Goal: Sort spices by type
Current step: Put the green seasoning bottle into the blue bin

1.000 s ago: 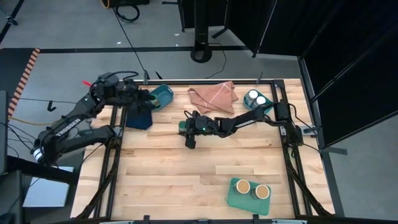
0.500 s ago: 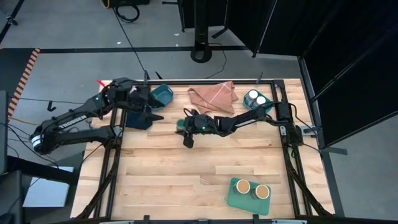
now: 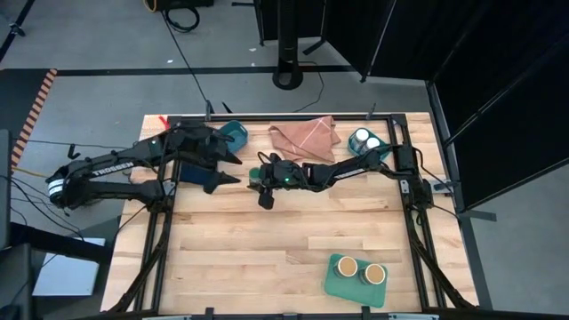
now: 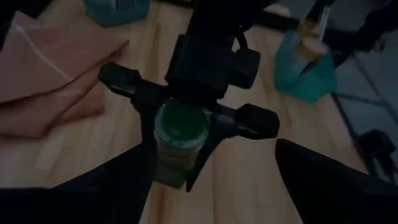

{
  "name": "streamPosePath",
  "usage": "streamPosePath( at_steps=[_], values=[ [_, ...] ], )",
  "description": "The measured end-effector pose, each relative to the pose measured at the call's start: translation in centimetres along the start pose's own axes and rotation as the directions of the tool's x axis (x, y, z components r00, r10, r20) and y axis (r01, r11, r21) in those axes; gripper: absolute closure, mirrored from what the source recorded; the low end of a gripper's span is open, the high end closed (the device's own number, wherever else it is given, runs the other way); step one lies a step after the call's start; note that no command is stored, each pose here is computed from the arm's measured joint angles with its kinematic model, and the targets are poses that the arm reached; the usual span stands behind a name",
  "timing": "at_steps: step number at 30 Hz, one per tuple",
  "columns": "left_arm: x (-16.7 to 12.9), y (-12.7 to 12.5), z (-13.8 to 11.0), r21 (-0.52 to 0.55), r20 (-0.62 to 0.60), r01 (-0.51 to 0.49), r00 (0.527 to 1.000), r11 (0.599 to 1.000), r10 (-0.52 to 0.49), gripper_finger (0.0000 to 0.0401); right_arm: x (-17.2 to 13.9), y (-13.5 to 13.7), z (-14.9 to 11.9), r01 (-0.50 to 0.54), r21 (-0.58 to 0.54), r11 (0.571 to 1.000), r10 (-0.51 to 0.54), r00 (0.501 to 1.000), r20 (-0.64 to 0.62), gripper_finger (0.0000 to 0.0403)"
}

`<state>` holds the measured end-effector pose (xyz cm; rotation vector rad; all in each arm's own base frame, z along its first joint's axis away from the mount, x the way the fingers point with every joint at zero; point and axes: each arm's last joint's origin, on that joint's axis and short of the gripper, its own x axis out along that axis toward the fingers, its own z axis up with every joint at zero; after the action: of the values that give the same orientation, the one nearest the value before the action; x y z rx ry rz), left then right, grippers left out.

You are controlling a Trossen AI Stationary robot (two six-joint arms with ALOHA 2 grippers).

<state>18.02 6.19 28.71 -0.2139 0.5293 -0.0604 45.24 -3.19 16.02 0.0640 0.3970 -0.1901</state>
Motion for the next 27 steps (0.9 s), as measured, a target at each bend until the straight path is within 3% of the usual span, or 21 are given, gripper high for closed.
streamPosePath(
  at_steps=[8,16,27],
  values=[
    [1.1,-1.4,2.7,0.14,-0.218,-0.032,0.974,0.99,0.063,0.0069,0.0,0.0,-0.4,0.002,-0.018,1.0,-0.003,0.999,-0.041,0.02],
    [4.5,-1.3,3.5,0.169,-0.323,-0.006,0.944,0.986,0.061,0.0069,0.0,0.0,-0.4,0.002,-0.023,1.0,-0.003,0.999,-0.036,0.02],
    [6.0,-0.9,3.3,0.167,-0.348,-0.003,0.935,0.986,0.062,0.0069,0.0,0.1,-0.4,0.0,-0.03,1.0,-0.001,0.999,-0.042,0.02]
  ],
)
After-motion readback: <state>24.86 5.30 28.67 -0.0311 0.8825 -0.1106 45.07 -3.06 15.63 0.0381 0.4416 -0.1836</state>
